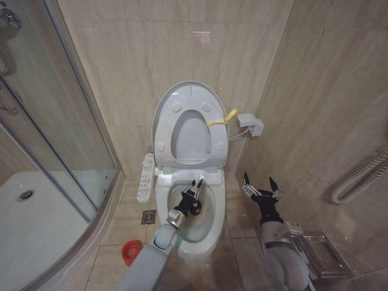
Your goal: Open the toilet lid, clean the toilet bowl with a toilet brush, close the toilet lid, and flush.
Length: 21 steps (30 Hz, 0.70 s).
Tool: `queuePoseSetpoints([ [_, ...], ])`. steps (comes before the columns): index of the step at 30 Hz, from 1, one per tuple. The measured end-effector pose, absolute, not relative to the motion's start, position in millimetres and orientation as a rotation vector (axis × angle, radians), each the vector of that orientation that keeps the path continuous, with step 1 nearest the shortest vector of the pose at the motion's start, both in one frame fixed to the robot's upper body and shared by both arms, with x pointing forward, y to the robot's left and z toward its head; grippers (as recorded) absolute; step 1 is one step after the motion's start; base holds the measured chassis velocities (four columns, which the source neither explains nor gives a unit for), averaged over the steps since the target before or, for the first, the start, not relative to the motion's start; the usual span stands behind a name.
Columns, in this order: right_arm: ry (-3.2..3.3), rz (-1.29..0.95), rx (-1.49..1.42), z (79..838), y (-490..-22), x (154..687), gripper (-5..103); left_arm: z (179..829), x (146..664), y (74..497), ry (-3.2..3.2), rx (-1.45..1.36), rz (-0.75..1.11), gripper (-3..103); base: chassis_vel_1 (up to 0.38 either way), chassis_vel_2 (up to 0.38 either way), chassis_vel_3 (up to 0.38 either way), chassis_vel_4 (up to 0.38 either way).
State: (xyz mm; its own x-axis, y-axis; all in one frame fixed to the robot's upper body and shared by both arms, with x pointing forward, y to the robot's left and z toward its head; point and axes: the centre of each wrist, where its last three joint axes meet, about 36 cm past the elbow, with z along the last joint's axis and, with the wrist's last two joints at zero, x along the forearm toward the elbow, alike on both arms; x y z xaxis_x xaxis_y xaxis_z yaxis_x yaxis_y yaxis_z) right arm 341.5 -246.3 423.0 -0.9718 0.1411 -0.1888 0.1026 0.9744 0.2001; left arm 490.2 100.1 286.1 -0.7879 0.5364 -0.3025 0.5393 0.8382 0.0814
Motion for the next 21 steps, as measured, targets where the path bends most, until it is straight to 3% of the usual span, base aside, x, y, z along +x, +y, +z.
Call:
queuePoseSetpoints([
  [21,2.919,0.280,0.182,423,-246,342,100,346,388,165,2.590,0.645,0.065,19,0.000,0.000,0.000,0.000],
])
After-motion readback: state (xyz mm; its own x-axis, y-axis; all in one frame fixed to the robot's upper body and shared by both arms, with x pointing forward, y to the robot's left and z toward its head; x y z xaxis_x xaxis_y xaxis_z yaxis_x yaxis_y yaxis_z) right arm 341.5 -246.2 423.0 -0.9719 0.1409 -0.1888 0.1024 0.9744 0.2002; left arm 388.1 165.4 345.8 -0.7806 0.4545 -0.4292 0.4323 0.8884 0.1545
